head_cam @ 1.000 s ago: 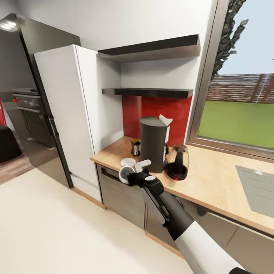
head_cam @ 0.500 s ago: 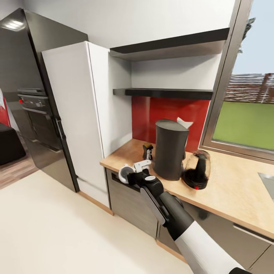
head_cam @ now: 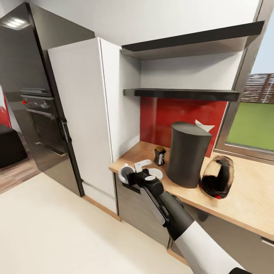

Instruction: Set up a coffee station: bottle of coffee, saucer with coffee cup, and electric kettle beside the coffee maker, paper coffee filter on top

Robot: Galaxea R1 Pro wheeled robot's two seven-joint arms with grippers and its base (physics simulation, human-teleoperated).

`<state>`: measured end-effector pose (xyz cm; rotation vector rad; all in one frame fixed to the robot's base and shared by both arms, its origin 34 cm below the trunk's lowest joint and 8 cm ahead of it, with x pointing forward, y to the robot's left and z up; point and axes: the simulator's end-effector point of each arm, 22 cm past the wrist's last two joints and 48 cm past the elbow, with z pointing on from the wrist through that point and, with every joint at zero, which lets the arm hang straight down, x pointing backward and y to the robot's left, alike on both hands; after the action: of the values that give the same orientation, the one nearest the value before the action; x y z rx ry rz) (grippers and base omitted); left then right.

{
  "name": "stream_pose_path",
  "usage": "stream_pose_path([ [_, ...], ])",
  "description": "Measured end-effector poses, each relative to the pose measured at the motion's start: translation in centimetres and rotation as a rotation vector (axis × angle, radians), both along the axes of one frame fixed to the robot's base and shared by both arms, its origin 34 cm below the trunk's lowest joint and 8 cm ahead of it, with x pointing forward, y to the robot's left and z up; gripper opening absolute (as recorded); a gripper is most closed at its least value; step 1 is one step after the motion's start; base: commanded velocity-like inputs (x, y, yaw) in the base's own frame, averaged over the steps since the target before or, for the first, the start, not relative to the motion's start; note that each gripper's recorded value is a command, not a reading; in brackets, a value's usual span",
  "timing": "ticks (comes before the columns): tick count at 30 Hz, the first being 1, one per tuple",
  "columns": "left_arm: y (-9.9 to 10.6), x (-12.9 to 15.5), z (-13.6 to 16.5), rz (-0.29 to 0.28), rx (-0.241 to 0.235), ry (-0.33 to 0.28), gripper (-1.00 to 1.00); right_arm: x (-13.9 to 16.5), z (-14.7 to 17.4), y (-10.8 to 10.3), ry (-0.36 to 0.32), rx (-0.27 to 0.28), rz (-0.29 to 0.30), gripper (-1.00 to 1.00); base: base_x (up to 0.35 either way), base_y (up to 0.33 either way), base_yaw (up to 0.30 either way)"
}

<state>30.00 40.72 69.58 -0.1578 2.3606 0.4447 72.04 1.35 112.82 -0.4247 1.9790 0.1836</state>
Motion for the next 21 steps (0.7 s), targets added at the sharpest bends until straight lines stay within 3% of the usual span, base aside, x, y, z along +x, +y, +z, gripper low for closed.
stream_pose_path([
  [21,0.04,-0.06,-0.02,0.000,0.000,0.002,1.00,0.02,-0.01,-0.03,0.000,0.000,-0.001,-1.00,0.194,0.284,0.000],
])
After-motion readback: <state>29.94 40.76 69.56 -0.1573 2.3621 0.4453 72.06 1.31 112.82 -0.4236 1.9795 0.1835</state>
